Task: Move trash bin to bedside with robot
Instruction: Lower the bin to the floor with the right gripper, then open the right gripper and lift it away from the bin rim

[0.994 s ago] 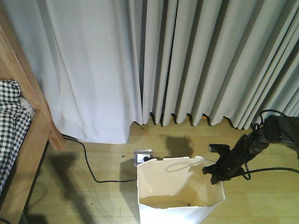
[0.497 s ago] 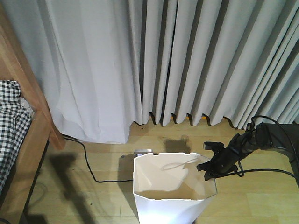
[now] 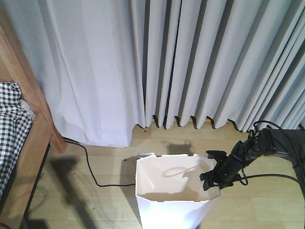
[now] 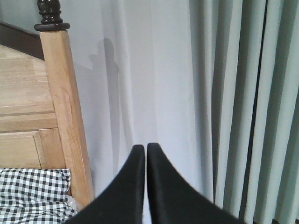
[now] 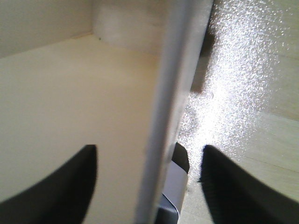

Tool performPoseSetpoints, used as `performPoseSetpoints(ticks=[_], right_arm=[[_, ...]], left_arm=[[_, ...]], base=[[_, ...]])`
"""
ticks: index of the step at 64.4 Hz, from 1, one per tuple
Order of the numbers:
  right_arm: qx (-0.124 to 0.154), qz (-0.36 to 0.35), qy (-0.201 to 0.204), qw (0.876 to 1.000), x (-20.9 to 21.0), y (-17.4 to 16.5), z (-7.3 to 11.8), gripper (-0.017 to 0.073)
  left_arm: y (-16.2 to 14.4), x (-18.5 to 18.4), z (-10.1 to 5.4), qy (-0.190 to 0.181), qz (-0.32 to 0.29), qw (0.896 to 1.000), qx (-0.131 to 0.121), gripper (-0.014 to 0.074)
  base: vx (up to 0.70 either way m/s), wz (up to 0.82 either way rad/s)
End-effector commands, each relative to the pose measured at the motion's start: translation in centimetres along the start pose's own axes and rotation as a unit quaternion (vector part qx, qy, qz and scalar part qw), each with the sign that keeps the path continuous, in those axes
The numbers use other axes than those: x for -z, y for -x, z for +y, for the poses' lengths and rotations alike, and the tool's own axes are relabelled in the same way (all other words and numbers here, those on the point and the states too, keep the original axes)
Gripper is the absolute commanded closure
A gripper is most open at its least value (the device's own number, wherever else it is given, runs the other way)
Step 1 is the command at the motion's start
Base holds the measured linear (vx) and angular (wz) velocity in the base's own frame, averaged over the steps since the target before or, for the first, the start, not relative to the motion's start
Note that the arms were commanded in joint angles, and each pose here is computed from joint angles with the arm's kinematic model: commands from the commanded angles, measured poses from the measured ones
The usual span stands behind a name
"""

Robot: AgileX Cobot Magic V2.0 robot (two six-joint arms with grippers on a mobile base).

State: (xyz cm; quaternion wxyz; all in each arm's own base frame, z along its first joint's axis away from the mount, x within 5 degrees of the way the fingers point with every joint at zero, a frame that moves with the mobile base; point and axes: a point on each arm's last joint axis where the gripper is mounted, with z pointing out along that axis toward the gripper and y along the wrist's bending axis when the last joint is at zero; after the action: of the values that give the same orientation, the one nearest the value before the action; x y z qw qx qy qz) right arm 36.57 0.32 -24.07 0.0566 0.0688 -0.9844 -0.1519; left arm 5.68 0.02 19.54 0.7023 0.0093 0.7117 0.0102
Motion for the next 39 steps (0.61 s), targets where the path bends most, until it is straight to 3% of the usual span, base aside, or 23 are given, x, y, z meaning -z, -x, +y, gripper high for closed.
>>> performPoseSetpoints(ticks=[1, 14, 24, 39], right_arm=[[0.006, -0.031, -0.003, 0.999, 2.5, 2.1, 0.4, 0.0016], [-0.001, -0.027, 0.006, 1.0, 2.5, 2.0, 0.5, 0.0016], [0.015, -0.061, -0.015, 0.998, 4.8, 3.7, 0.6, 0.0016], [-0.026, -0.119, -0.033, 0.992, 9.4, 4.6, 1.7, 0.0016]], left_arm=[[0.4, 0.1, 0.0, -0.004, -0.039, 0.999, 0.012, 0.06], [0.4, 0.1, 0.0, -0.004, -0.039, 0.999, 0.012, 0.06], [0.4, 0.1, 0.0, -0.004, -0.039, 0.999, 0.012, 0.06], [0.4, 0.1, 0.0, -0.004, -0.039, 0.999, 0.012, 0.06]], base=[[0.0, 0.0], [0.0, 0.0], [0.0, 0.0], [0.0, 0.0]])
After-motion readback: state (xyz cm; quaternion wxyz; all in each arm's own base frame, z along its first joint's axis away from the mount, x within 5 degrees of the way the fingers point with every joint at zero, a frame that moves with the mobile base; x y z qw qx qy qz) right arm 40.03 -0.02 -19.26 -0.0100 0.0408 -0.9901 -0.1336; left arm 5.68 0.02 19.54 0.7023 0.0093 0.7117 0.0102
